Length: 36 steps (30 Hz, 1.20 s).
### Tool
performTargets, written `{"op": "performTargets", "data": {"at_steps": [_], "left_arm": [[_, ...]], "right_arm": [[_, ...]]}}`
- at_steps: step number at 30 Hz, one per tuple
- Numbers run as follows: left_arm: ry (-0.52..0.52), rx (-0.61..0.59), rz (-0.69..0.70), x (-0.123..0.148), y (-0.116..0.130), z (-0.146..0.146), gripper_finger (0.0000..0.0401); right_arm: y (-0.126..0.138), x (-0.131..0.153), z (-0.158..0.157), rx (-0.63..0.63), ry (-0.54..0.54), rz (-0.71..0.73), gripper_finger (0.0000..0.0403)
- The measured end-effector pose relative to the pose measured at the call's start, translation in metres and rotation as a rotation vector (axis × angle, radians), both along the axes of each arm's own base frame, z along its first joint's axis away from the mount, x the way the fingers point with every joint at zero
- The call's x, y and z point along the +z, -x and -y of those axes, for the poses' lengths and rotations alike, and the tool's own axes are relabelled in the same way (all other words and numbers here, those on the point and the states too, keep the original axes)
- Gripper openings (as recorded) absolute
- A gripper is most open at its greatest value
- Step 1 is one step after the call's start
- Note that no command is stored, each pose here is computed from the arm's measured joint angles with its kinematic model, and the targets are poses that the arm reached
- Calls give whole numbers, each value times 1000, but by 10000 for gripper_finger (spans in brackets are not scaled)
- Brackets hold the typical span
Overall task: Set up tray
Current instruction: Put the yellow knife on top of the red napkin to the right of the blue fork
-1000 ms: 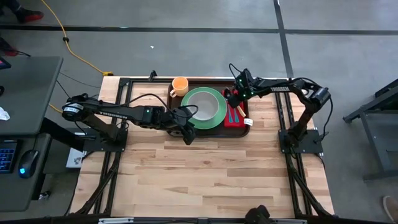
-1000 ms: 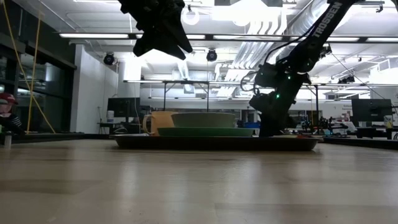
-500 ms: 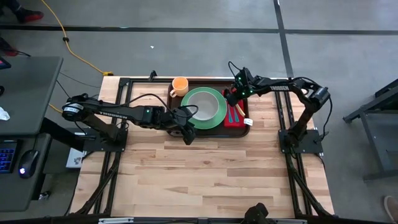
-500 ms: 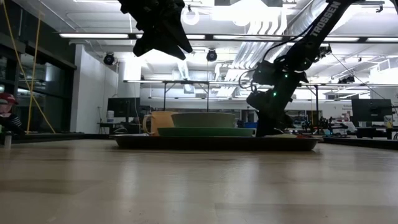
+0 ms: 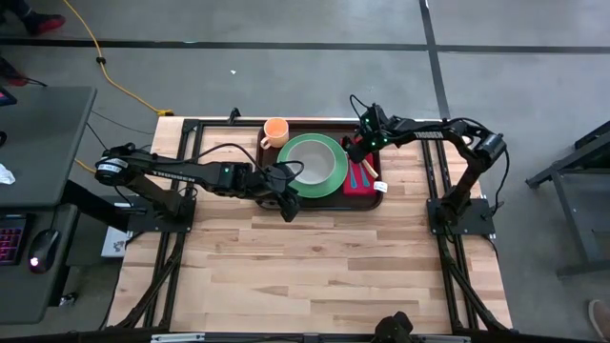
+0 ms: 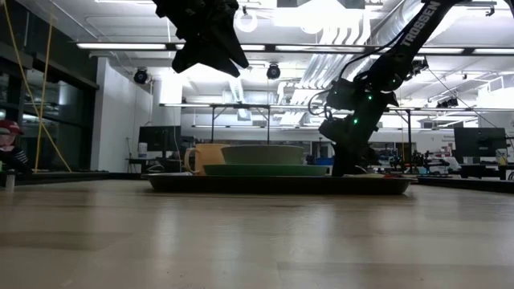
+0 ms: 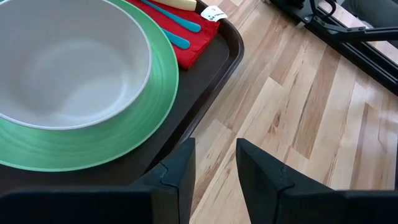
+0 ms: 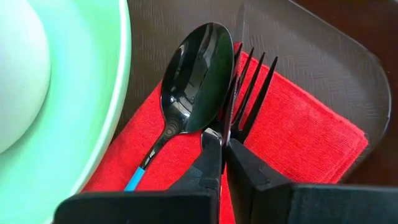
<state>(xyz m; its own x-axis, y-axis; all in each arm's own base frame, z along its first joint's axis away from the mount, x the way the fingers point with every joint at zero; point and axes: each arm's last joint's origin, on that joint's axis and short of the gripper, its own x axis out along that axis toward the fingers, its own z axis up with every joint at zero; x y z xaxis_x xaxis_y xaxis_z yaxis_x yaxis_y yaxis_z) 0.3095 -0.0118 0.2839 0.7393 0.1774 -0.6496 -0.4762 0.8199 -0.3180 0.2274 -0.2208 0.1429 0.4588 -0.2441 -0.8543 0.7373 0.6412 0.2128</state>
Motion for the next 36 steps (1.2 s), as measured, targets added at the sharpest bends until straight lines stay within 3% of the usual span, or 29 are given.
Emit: {"op": "performTargets", "data": {"at_steps": [36], "left_arm": [[0,0,4,0,0,0,145]], "right_arm": [[6,12,-1,-69,19,-15,0]]}}
